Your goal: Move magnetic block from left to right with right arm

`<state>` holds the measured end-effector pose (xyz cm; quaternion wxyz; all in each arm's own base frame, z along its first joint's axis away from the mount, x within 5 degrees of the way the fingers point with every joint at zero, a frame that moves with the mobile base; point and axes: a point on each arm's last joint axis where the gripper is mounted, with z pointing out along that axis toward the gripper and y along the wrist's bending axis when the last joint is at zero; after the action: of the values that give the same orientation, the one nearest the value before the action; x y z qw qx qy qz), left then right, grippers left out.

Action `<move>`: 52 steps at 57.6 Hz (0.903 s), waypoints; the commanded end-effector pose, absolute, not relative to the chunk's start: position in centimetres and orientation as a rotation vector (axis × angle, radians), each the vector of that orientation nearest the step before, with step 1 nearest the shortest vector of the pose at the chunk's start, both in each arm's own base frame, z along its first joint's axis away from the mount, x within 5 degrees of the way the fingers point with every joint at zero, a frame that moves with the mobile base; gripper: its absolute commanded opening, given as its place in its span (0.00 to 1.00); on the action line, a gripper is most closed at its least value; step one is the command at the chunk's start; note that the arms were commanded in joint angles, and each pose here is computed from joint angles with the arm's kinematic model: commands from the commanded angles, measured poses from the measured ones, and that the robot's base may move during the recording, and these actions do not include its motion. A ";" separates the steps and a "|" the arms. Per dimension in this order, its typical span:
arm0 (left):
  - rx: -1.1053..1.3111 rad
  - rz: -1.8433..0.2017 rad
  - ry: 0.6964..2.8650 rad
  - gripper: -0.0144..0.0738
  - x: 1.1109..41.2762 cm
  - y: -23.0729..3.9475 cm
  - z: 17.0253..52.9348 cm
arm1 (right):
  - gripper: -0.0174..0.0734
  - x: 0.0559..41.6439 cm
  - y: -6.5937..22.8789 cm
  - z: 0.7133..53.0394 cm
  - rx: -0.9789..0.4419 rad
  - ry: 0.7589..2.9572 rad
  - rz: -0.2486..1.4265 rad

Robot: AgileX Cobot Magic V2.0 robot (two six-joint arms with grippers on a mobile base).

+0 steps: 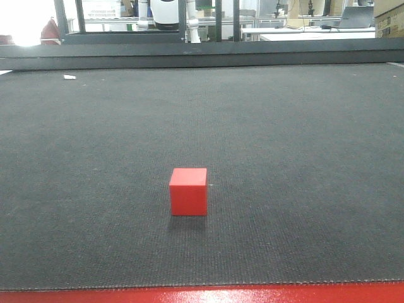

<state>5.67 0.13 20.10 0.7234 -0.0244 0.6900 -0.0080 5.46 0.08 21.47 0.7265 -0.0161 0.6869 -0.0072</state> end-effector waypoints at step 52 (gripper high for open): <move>-0.057 -0.028 1.436 0.02 5.5 0.1 20.6 | 0.51 13.5 4.4 27.2 -0.193 2.096 0.257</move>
<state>5.67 0.13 20.10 0.7234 -0.0244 0.6900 -0.0080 12.10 3.52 25.66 0.4634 -0.0710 0.8783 0.0938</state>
